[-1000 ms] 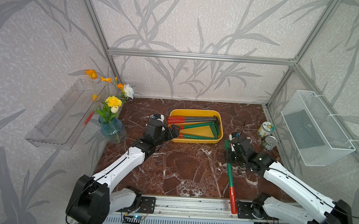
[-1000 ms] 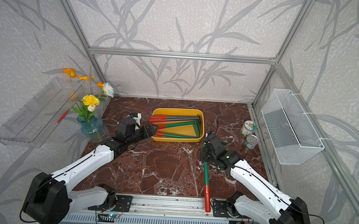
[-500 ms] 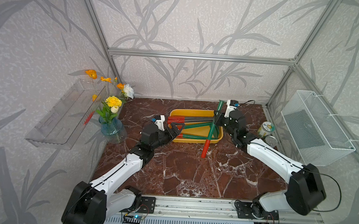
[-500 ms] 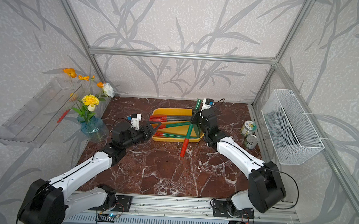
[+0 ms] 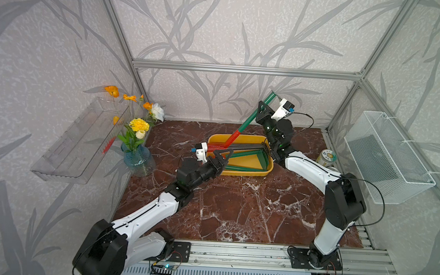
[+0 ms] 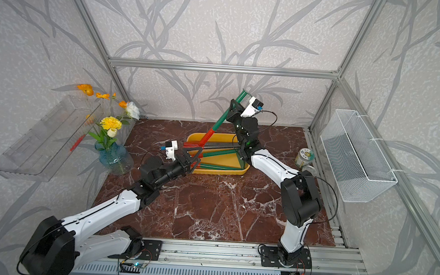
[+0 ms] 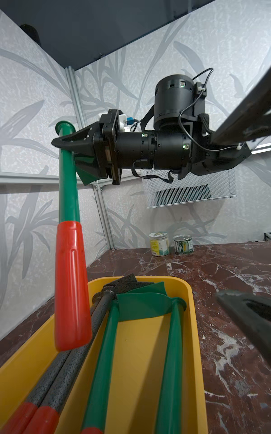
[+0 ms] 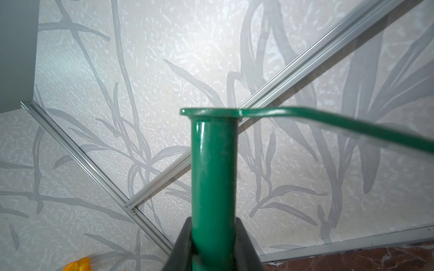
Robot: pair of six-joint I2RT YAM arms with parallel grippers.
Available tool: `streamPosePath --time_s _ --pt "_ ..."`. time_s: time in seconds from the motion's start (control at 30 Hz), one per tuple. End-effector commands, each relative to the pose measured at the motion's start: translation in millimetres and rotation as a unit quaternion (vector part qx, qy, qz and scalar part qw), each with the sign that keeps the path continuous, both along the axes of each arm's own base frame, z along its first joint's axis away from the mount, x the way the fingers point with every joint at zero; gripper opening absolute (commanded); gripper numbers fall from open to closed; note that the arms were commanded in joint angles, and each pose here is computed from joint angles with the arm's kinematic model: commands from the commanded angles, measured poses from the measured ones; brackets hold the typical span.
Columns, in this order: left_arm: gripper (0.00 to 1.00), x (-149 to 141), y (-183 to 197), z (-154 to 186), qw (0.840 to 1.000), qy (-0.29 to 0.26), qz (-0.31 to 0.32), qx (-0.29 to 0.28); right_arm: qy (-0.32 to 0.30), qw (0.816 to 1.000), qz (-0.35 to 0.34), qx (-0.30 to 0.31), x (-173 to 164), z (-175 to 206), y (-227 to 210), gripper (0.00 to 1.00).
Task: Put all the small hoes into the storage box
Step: Pick up the hoe from the center of the board.
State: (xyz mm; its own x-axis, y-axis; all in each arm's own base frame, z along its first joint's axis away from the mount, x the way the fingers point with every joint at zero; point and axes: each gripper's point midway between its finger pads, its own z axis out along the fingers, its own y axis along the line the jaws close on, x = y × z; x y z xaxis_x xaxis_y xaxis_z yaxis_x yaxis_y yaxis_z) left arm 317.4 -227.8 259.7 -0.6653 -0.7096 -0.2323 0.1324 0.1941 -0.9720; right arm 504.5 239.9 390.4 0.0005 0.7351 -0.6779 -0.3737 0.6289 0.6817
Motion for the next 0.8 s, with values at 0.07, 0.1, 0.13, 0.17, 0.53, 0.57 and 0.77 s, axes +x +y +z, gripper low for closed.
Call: streamPosePath --time_s 0.07,0.1,0.13,0.17,0.53,0.57,0.77 --pt "0.97 27.9 8.8 33.5 0.994 -0.072 0.069 -0.039 -0.103 0.988 0.017 0.112 -37.9 73.8 -18.5 0.0" --pt "0.97 33.4 9.0 39.0 0.993 -0.081 0.078 -0.042 -0.102 0.987 0.022 0.12 -41.3 73.0 -20.2 0.0" --pt "0.97 37.1 7.9 44.7 0.991 -0.094 0.082 -0.044 -0.098 0.987 0.025 0.123 -41.5 68.8 -20.2 0.0" --pt "0.97 42.2 8.1 48.7 0.989 -0.103 0.089 -0.05 -0.105 0.986 0.029 0.128 -51.2 75.9 -24.3 0.0" --pt "0.97 82.5 -16.0 74.9 0.972 -0.16 0.084 -0.147 -0.12 0.981 0.049 0.143 -70.2 84.9 -35.3 0.0" --pt "0.96 83.3 -16.4 74.2 0.969 -0.17 0.083 -0.157 -0.121 0.981 0.052 0.142 -71.4 86.3 -34.5 0.0" --pt "0.95 88.0 -8.5 74.0 0.964 -0.185 0.109 -0.157 -0.106 0.982 0.063 0.14 -75.0 68.3 -33.3 0.0"
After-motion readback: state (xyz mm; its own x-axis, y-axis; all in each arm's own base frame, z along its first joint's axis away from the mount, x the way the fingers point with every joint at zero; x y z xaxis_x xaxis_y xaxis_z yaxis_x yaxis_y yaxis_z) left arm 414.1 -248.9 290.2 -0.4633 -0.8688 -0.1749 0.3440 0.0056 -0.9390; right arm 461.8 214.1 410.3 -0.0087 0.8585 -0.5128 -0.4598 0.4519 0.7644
